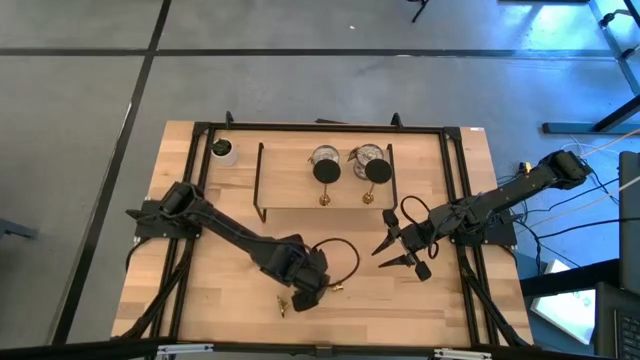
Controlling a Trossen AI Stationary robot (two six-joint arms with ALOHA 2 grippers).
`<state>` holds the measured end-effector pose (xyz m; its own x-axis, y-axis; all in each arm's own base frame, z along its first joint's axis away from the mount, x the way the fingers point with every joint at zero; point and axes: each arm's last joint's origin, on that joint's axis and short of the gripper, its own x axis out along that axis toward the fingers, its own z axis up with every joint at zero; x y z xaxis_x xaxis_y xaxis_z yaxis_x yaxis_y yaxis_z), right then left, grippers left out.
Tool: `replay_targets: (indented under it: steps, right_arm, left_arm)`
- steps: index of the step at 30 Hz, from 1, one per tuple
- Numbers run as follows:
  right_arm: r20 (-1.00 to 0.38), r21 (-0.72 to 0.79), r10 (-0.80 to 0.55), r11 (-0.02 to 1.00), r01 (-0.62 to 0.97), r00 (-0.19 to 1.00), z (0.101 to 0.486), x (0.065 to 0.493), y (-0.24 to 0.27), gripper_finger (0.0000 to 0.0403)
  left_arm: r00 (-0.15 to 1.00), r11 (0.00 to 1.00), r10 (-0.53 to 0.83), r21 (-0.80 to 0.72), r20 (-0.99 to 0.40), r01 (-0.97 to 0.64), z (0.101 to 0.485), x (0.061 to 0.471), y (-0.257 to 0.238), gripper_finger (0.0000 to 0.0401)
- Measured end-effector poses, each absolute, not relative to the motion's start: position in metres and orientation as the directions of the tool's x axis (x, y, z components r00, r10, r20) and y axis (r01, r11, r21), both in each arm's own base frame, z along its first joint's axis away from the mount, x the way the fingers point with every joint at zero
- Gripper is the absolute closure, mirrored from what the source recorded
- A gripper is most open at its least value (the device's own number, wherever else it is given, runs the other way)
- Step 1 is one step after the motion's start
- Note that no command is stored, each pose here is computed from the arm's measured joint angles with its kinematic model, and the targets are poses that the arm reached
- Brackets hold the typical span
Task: Pick & Place candle stick holders
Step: Put the silver scented candle on the shelf
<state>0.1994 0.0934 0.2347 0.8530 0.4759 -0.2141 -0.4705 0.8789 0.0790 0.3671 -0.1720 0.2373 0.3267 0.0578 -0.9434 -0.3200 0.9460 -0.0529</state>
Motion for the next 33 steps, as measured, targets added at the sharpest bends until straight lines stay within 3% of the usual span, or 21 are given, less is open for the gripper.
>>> replay_targets:
  steps: [14, 33]
  right_arm:
    - [-0.215, 0.079, 0.475, 0.879, -0.47, 0.853, 0.235, 0.199, 0.093, 0.0247]
    - [-0.223, 0.081, 0.469, 0.882, -0.463, 0.855, 0.234, 0.199, 0.093, 0.0247]
  left_arm:
    - [0.378, 0.952, 0.074, -0.048, -0.923, -0.303, 0.236, 0.37, -0.178, 0.0051]
    - [0.344, 0.96, 0.119, 0.019, -0.931, -0.28, 0.214, 0.378, -0.181, 0.0052]
